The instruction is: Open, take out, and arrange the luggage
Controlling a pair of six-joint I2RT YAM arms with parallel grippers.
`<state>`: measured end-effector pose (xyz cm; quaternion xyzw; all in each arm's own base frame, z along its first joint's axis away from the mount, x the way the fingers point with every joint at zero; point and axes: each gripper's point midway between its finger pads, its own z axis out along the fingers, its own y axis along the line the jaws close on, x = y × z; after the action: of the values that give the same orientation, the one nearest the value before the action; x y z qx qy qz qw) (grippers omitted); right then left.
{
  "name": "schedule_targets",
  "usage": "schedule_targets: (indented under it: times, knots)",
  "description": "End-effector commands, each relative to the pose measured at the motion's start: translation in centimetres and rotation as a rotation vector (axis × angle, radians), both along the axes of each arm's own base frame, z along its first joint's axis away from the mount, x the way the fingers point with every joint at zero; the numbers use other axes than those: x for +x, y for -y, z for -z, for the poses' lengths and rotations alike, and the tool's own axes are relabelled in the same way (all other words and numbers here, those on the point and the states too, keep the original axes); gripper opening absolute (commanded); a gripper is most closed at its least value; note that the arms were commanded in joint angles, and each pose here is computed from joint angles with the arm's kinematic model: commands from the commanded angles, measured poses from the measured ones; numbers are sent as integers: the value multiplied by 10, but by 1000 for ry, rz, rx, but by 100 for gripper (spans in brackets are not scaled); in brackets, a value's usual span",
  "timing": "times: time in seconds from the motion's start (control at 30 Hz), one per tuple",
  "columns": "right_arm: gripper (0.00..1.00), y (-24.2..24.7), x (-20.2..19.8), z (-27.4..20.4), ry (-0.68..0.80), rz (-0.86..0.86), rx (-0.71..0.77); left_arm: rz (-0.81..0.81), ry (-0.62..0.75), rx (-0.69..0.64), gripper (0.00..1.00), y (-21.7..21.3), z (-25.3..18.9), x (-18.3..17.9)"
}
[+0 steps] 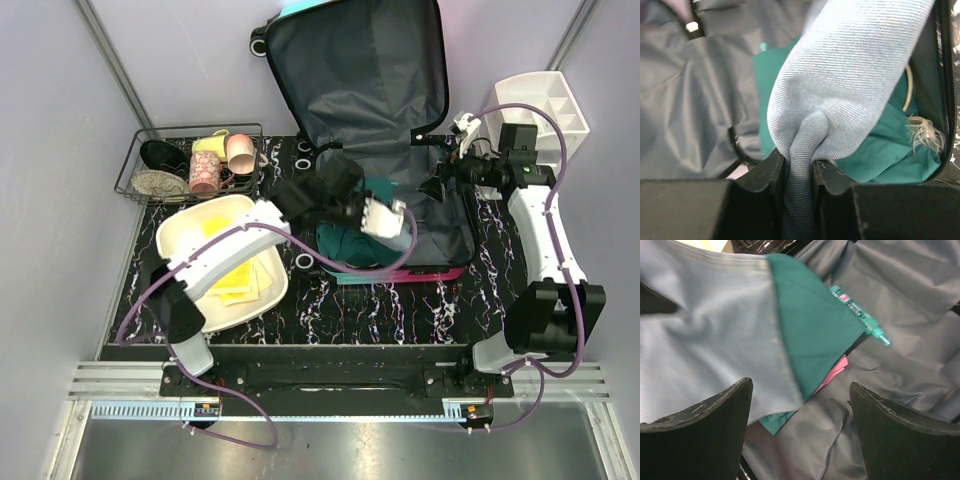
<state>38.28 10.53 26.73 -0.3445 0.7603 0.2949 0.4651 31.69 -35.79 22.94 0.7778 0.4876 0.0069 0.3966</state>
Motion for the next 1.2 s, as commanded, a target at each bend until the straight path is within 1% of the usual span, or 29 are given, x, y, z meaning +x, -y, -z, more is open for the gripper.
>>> schedule_targets:
  times: [0.0,0.03,0.07,0.1,0.13,0.17,0.2,0.33,0.37,0.4,0.43,0.47,0.5,0.53,0.6,0.63,0.7,0.73,0.77,0.8,0.83,0.87,0.9,0.93,0.97,1.03,1.1,1.13,1.17]
  knots:
    - [88,3,12,-52,175,70,25,-201,-143,-217,0,-47,-116,-29]
    - [89,3,12,-52,179,74,25,-206,-140,-247,0,-56,-136,-37]
    - [89,4,13,-52,181,77,24,-219,-168,-246,0,-64,-139,-47]
    - [89,4,13,-50,173,79,27,-222,-223,-212,0,-77,-134,-63]
    - [89,3,14,-49,165,79,33,-228,-242,-225,0,-89,-141,-78]
    - [89,3,14,-48,162,77,36,-256,-294,-226,0,-97,-139,-89]
    - [89,2,14,-47,155,75,41,-256,-367,-193,0,-108,-131,-109]
    - [91,0,13,-42,128,71,55,-279,-543,-191,0,-147,-111,-171]
    - [91,0,13,-40,119,71,58,-295,-574,-198,0,-154,-106,-179]
    - [91,-1,12,-37,109,68,62,-283,-647,-194,0,-160,-101,-194]
    - [92,-1,10,-36,103,65,63,-338,-678,-199,0,-177,-92,-196]
    - [92,-2,8,-35,95,63,64,-355,-696,-199,0,-185,-87,-199]
    - [93,-2,6,-31,84,59,67,-350,-754,-204,0,-190,-83,-210]
    - [94,-2,5,-30,80,57,66,-395,-787,-199,0,-200,-68,-215]
    - [94,-3,2,-24,59,56,65,-412,-831,-178,0,-206,-51,-225]
    - [95,-2,1,-22,59,55,61,-443,-868,-147,0,-212,-34,-228]
    - [95,-3,-2,-18,38,55,62,-489,-871,-132,0,-218,-19,-220]
    - [95,-3,-2,-16,34,54,61,-552,-898,-122,0,-225,-6,-212]
    - [95,-3,-5,-16,23,53,62,-555,-891,-110,0,-230,0,-206]
    - [96,-3,-5,-13,16,52,60,-591,-891,-93,0,-236,7,-198]
    - [96,-3,-6,-14,20,49,56,-668,-925,-82,0,-247,18,-185]
    - [96,-2,-8,-12,12,50,53,-660,-929,-63,0,-255,23,-179]
    - [96,-2,-9,-12,12,52,47,-685,-943,-74,0,-261,26,-171]
    - [96,-2,-10,-12,17,48,41,-752,-968,-97,0,-273,30,-154]
    - [96,-1,-12,-11,12,49,36,-743,-961,-97,0,-279,31,-145]
    - [96,0,-15,-10,17,48,26,-785,-956,-104,0,-294,36,-122]
    - [96,1,-18,-8,13,54,16,-798,-898,-94,0,-304,41,-99]
    - [97,2,-19,-8,18,52,9,-839,-907,-101,0,-315,47,-85]
    - [97,3,-21,-6,10,56,1,-842,-893,-101,0,-320,50,-75]
